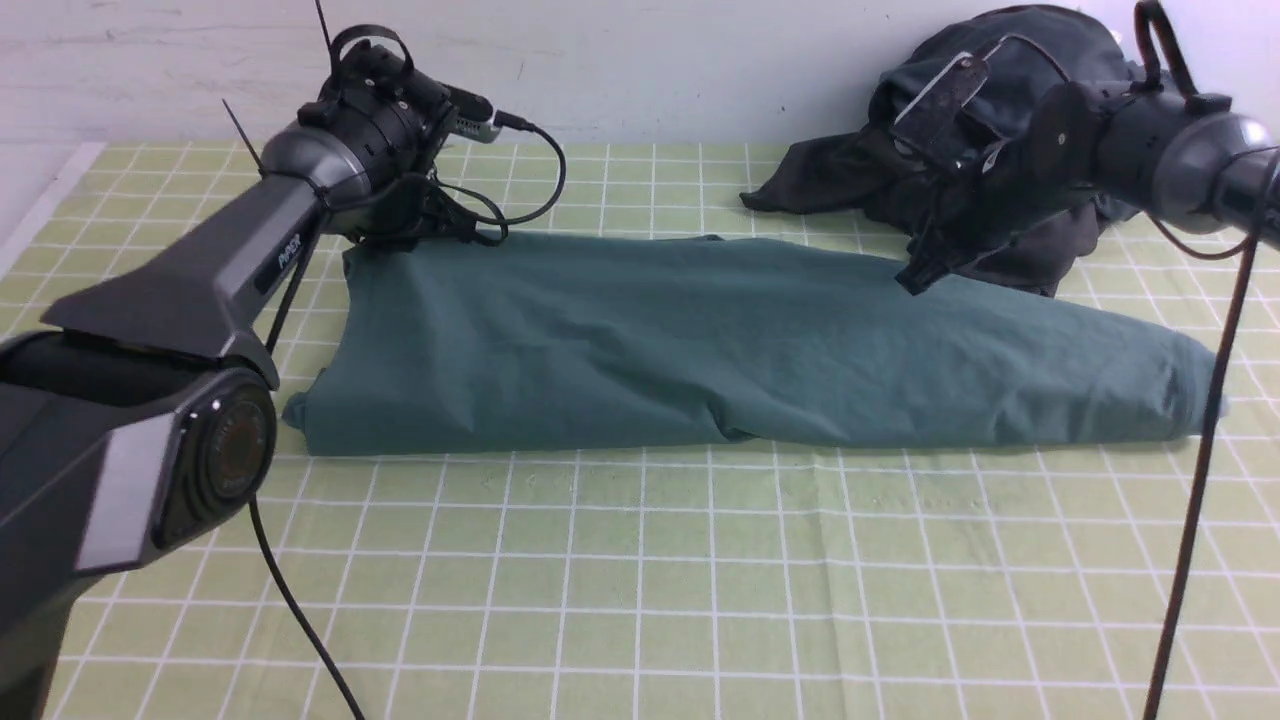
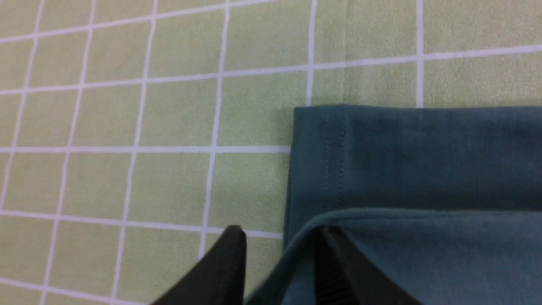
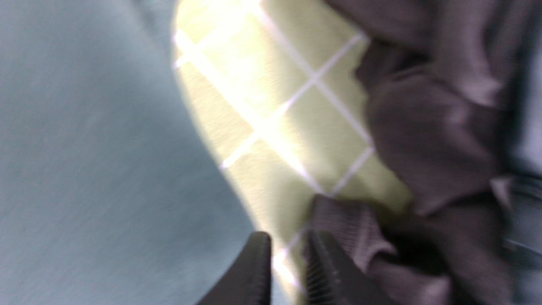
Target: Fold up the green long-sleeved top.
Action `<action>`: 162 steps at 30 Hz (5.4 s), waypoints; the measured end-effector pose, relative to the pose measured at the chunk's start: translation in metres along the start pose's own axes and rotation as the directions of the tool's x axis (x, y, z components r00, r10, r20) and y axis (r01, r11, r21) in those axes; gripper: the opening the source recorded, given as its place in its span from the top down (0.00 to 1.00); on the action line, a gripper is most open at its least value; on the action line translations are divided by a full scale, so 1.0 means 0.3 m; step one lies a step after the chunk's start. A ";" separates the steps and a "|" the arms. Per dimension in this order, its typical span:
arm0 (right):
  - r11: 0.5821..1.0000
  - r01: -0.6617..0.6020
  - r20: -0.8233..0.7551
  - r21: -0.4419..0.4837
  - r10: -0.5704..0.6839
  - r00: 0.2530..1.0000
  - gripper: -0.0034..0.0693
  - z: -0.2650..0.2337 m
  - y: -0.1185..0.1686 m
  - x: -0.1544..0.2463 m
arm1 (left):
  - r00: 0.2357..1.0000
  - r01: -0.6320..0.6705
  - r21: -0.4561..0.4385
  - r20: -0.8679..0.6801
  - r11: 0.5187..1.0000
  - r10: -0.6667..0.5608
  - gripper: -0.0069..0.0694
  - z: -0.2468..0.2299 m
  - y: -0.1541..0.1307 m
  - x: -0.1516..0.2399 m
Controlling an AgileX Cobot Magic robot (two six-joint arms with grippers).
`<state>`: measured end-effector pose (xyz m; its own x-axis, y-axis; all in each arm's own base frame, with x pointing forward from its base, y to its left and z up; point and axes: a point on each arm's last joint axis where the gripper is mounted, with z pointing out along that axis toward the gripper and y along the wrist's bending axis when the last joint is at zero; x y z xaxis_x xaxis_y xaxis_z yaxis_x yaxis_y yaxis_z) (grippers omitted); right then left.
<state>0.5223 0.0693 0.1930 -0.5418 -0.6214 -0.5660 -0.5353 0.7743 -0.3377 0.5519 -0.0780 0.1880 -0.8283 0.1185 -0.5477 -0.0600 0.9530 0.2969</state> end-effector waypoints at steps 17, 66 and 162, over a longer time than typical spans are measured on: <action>0.642 -0.739 -0.395 0.204 0.745 0.538 0.51 -0.360 -0.308 0.391 | 0.958 -0.136 0.329 0.282 0.934 0.040 0.63 -0.845 0.258 -0.136; 0.820 -0.567 -0.017 -0.076 0.567 0.823 0.93 -0.692 -0.057 -0.218 | 0.925 0.028 0.279 0.358 0.960 -0.130 0.91 -1.021 0.413 1.235; 0.979 -0.002 0.423 -0.202 0.089 0.902 0.97 -1.135 0.674 0.621 | 0.906 0.037 0.286 0.394 0.958 -0.152 0.91 -1.030 0.416 1.236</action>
<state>0.0923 0.0691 0.2754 -0.2626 -0.4407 -0.8584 -0.6542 0.7352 -0.1774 0.0652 -0.0011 0.2637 -0.5220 0.0719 -0.8499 0.0714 0.9966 0.0405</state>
